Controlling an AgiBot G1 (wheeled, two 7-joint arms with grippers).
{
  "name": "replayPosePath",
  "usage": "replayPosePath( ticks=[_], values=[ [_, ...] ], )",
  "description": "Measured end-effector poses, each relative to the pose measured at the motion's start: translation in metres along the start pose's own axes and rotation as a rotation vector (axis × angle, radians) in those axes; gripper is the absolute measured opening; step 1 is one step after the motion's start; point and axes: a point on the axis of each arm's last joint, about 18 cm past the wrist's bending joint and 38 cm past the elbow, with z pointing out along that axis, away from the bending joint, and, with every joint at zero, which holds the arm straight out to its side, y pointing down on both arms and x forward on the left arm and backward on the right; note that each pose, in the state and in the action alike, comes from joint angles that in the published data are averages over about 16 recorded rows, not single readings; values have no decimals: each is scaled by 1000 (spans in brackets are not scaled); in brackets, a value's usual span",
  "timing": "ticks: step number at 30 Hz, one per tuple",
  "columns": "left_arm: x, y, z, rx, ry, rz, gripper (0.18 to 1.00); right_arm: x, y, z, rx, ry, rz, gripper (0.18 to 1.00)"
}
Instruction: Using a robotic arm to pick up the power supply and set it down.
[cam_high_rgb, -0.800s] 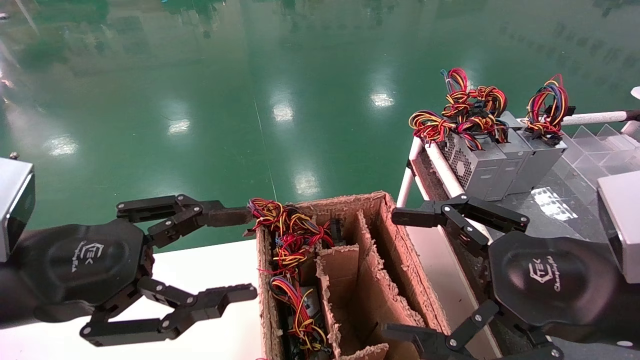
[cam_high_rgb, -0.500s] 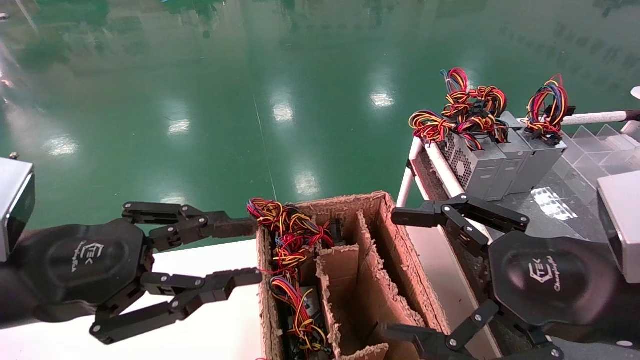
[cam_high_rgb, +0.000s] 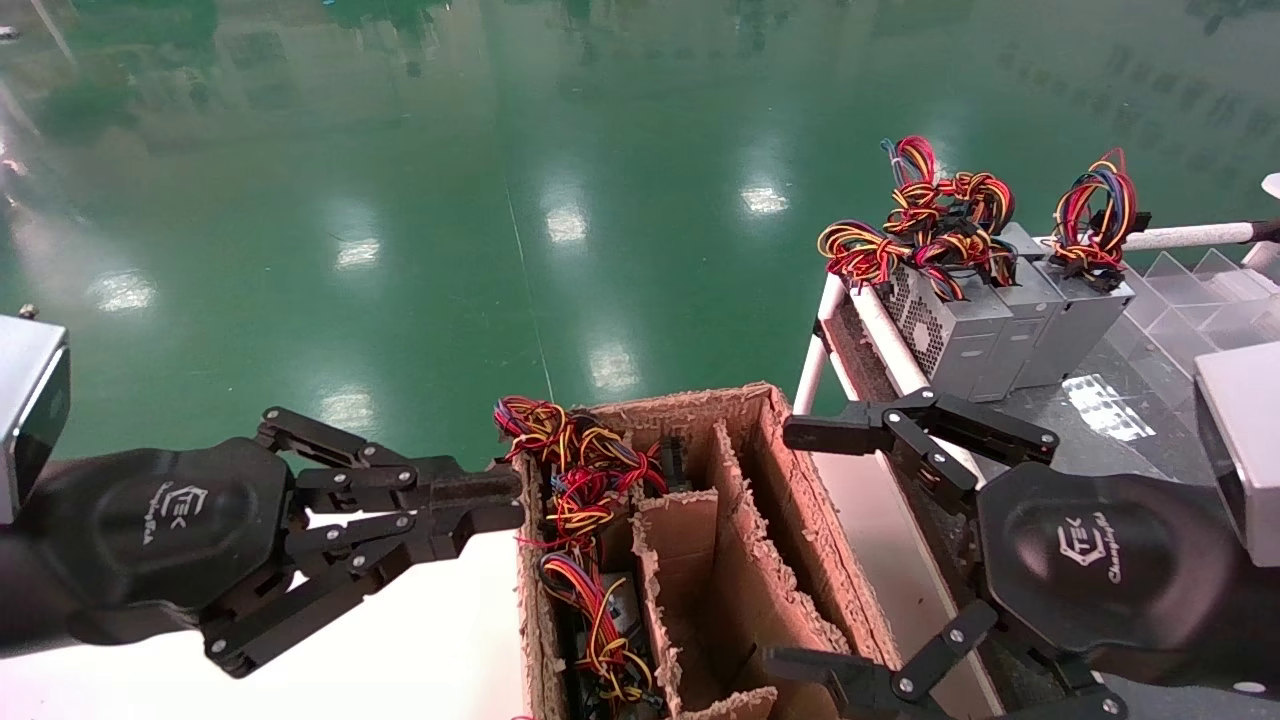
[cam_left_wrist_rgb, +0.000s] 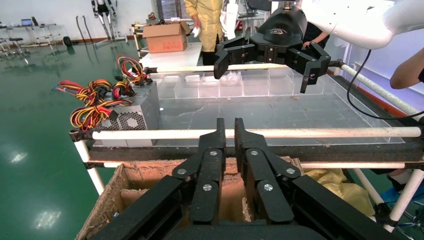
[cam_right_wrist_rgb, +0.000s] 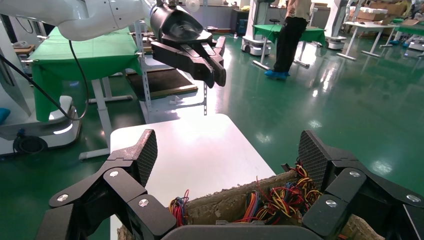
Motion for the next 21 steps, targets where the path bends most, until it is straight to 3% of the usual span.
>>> replayPosePath(
  ticks=[9, 21],
  values=[
    [0, 0, 0, 0, 0, 0, 215, 0, 0, 0, 0, 0, 0, 1001],
    [0, 0, 0, 0, 0, 0, 219, 2, 11, 0, -40, 13, 45, 1001]
  ],
)
